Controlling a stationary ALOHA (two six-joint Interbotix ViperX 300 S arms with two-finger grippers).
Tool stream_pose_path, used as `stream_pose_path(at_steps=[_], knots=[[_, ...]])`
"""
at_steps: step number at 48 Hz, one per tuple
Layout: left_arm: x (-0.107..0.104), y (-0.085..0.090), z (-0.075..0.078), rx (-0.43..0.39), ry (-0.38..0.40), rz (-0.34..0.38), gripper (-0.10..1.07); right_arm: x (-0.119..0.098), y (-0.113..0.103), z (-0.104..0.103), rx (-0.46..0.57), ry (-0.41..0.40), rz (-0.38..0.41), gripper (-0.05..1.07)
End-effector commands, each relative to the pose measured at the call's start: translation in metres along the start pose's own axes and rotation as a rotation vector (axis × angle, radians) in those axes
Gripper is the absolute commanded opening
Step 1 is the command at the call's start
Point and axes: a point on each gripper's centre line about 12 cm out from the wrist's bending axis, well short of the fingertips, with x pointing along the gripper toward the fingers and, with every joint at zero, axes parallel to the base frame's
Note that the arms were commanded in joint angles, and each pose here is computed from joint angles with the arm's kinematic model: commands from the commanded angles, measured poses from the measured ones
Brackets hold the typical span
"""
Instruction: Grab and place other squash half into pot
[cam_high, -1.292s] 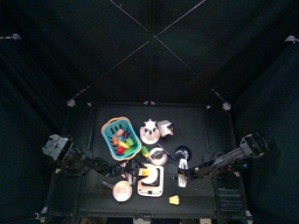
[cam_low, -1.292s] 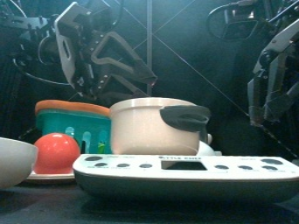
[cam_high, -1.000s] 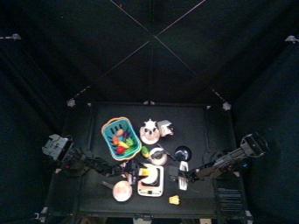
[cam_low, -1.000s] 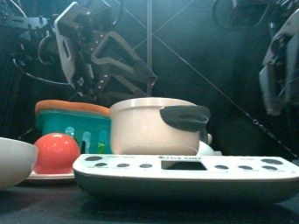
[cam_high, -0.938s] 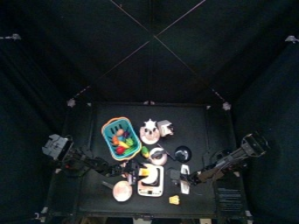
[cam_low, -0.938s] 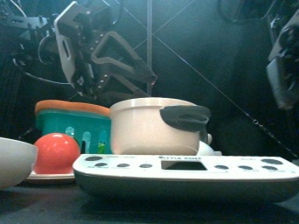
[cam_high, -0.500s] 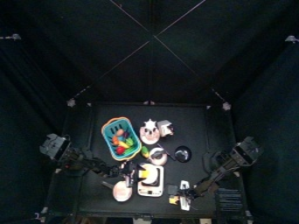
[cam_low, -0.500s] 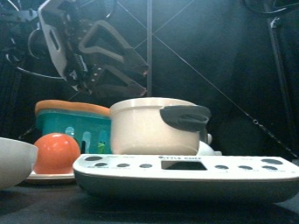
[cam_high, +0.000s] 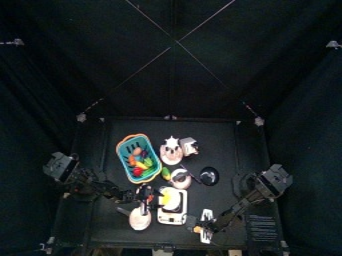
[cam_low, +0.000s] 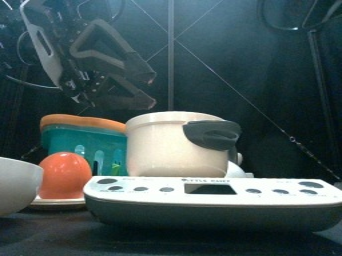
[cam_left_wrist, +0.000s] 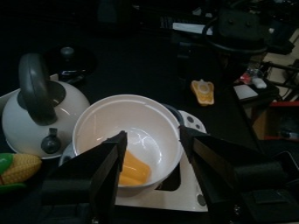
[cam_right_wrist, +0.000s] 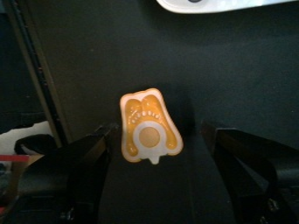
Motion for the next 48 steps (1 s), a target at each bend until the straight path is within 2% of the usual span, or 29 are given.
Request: stream_pose_path(at_steps=[1,8,19,35,40,48], knots=[[-0.003,-0.002,0.009,-0.006,-0.028,-0.009,0.88,-0.006,0.007,0.005,-0.003,-0.02,0.026,1.03],[-0.007,-0.001,0.005,-0.022,-0.017,0.0,0.88,0.002,0.007,0.001,-0.009,-0.002,0.008,1.03],[-0.01,-0.006,0.002,-0.017,-0.005,-0.017,0.87,0.0,0.005,0.004,-0.012,-0.009,0.003,1.03],[-0.023,-0.002,0.0,-0.056,0.005,0.002,0.87,-0.002,0.005,0.007,-0.032,-0.021,-0.01,1.01],[-0.023,-0.002,-0.001,-0.058,0.008,0.004,0.87,-0.001,0.004,0.006,-0.036,-0.02,-0.015,0.91],[-0.023,-0.002,-0.001,-0.058,0.008,0.004,0.87,-0.003,0.001,0.008,-0.044,-0.021,-0.035,0.64]])
